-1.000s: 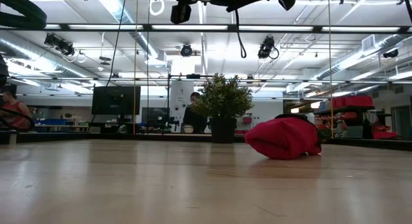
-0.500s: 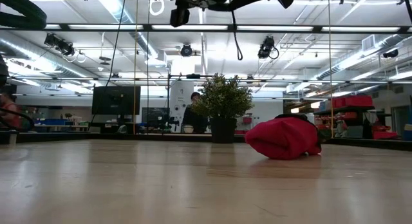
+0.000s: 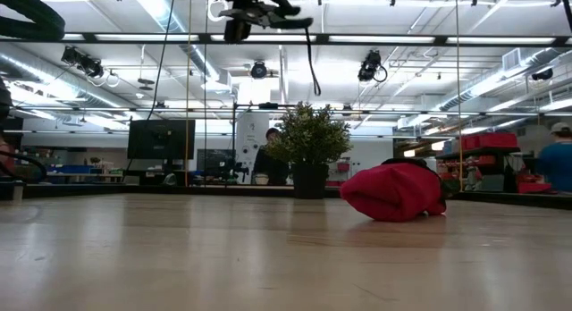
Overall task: Pick & Place Garden tools in Gardening bag
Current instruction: Put the green shear scissors into the gardening bag
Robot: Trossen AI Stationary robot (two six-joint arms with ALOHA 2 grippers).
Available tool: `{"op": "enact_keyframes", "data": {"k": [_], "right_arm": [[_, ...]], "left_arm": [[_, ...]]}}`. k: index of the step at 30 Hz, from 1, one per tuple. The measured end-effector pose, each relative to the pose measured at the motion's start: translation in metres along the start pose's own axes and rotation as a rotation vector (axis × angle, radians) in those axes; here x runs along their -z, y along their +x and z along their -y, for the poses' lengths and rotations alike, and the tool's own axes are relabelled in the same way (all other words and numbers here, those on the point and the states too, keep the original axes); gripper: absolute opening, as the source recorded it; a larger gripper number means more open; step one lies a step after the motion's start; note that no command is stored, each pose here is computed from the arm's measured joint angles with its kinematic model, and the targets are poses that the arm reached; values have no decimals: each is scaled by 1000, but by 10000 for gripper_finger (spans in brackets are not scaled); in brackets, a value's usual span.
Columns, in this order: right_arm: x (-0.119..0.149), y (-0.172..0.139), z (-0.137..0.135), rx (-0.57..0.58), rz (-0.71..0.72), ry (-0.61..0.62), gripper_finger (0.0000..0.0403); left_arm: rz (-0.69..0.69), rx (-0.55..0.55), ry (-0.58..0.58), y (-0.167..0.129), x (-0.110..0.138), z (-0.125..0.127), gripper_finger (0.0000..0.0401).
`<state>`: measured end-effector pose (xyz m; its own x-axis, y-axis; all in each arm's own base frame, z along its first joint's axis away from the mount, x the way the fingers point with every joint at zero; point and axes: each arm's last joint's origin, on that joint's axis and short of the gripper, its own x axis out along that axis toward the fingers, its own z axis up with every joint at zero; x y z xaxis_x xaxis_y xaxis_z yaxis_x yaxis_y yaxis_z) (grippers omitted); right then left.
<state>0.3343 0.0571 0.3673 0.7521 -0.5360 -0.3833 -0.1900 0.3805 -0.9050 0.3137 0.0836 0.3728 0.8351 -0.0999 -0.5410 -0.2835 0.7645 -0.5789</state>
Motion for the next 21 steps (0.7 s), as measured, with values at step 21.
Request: {"op": "enact_keyframes", "data": {"k": [21], "right_arm": [[7,-3,15,40,41,749,132]], "left_arm": [[191,18,320,-91,31,60,89]]}}
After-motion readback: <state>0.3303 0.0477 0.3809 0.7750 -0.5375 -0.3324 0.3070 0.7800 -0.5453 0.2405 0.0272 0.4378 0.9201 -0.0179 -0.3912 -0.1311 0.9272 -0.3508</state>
